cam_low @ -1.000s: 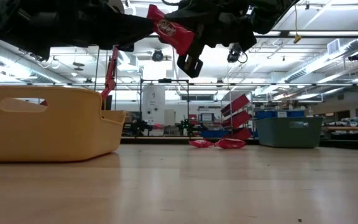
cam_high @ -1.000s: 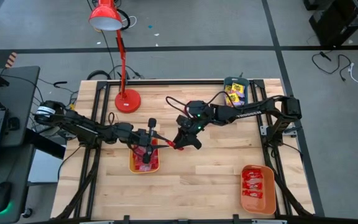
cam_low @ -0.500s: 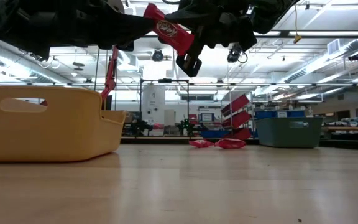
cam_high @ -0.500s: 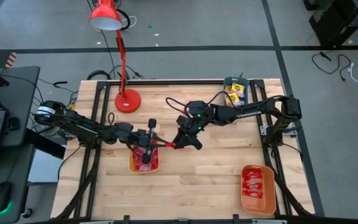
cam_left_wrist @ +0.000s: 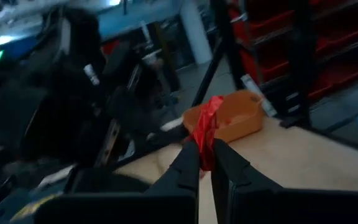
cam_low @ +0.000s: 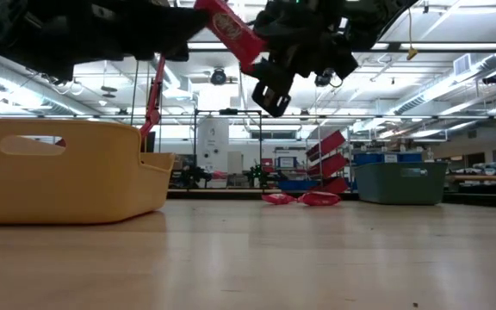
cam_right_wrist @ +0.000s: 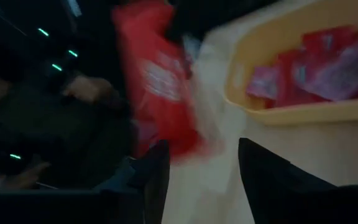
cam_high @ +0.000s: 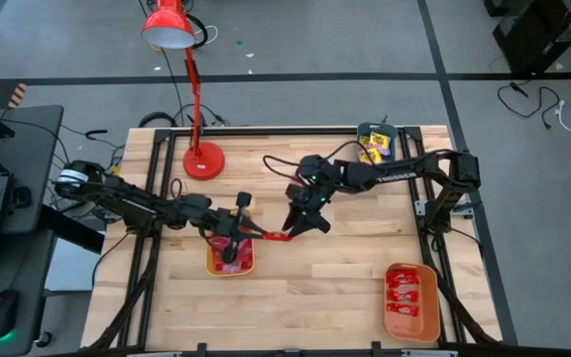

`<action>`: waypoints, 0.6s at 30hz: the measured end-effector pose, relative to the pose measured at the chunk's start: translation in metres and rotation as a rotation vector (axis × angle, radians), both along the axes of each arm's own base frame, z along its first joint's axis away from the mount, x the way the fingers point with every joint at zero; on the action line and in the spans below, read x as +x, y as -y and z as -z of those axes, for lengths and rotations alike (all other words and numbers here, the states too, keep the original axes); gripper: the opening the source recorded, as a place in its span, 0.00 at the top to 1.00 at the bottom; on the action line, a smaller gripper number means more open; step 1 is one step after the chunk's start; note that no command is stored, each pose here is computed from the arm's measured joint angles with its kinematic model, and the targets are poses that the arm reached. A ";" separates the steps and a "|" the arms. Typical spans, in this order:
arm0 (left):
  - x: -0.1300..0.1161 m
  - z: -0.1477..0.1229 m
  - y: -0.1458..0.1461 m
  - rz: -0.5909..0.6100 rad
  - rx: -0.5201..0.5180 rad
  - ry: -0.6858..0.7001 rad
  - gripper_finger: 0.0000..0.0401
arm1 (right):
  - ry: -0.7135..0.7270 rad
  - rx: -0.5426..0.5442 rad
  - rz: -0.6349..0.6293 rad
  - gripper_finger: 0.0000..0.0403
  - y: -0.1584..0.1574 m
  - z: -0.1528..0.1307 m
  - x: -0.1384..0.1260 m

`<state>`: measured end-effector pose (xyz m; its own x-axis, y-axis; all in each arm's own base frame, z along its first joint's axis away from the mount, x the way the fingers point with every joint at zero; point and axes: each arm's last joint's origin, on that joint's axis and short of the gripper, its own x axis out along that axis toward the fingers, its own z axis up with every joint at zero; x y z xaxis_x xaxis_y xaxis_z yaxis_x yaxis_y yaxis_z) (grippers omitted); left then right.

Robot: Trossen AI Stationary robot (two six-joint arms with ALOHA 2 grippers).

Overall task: Sort candy
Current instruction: Put the red chocolate into the orange bin

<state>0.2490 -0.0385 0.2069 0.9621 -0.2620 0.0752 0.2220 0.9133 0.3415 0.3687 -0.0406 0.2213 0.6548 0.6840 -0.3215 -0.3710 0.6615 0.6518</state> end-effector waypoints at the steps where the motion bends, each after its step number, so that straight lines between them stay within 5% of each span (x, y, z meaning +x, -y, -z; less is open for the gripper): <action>1: 0.000 -0.001 0.000 0.017 0.000 0.014 0.97 | -0.001 -0.018 0.001 0.56 0.001 0.001 -0.001; 10: -0.003 -0.017 -0.006 -0.026 -0.031 0.155 0.97 | 0.047 -0.139 0.006 0.58 0.026 0.008 -0.009; 18: -0.002 -0.017 -0.022 -0.466 -0.151 0.144 0.97 | 0.081 -0.211 0.003 0.59 0.042 0.011 -0.015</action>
